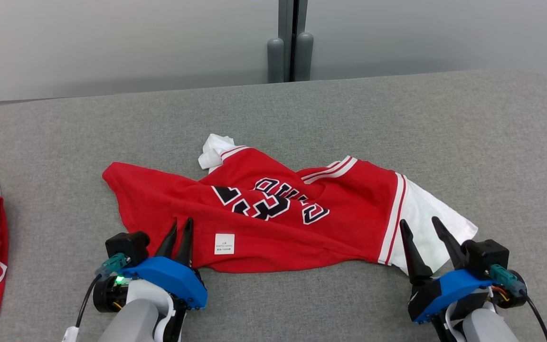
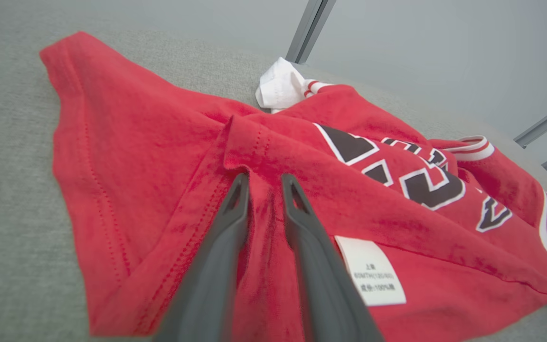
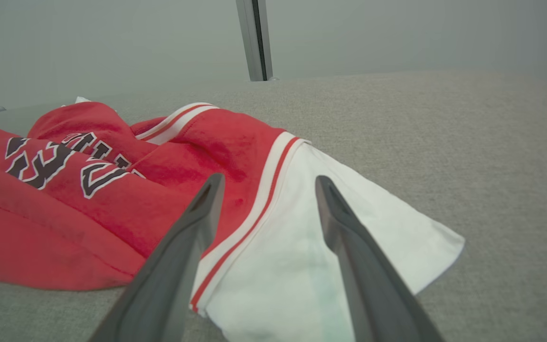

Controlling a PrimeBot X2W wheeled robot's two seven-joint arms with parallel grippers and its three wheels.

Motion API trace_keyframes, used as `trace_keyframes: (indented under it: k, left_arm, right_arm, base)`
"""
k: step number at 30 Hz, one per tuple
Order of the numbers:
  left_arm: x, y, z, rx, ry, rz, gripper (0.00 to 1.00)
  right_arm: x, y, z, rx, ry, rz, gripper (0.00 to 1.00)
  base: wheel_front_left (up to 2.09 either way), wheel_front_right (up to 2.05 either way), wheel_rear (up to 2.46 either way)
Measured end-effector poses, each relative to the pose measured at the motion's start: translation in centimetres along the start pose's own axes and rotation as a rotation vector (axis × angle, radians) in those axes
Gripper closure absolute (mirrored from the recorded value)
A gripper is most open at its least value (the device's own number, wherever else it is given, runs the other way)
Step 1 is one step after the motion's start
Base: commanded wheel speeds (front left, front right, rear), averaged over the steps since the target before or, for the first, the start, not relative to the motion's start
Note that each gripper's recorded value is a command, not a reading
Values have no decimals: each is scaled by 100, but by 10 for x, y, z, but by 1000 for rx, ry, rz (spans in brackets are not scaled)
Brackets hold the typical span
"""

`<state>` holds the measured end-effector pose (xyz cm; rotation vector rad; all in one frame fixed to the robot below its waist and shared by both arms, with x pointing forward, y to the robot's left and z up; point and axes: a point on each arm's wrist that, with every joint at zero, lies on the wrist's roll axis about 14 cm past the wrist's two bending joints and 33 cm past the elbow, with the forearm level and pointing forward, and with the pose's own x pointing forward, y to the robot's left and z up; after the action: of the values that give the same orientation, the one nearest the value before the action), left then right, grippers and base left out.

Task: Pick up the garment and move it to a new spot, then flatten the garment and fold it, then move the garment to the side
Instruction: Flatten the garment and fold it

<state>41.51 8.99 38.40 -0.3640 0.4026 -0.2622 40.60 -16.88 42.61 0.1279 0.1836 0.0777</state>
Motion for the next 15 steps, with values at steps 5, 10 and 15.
trace_keyframes:
  k: [5,10,15]
  left_arm:
    - [-2,2,-3,0,7,8,75]
    - [-3,5,-5,7,15,16,100]
    - [-2,6,4,14,-12,15,100]
  right_arm:
    - [1,1,0,6,0,0,0]
    - [1,0,-2,11,5,-3,0]
    - [-2,-23,-12,35,37,-79,0]
  base:
    - [0,0,0]
    - [0,0,0]
    - [0,0,0]
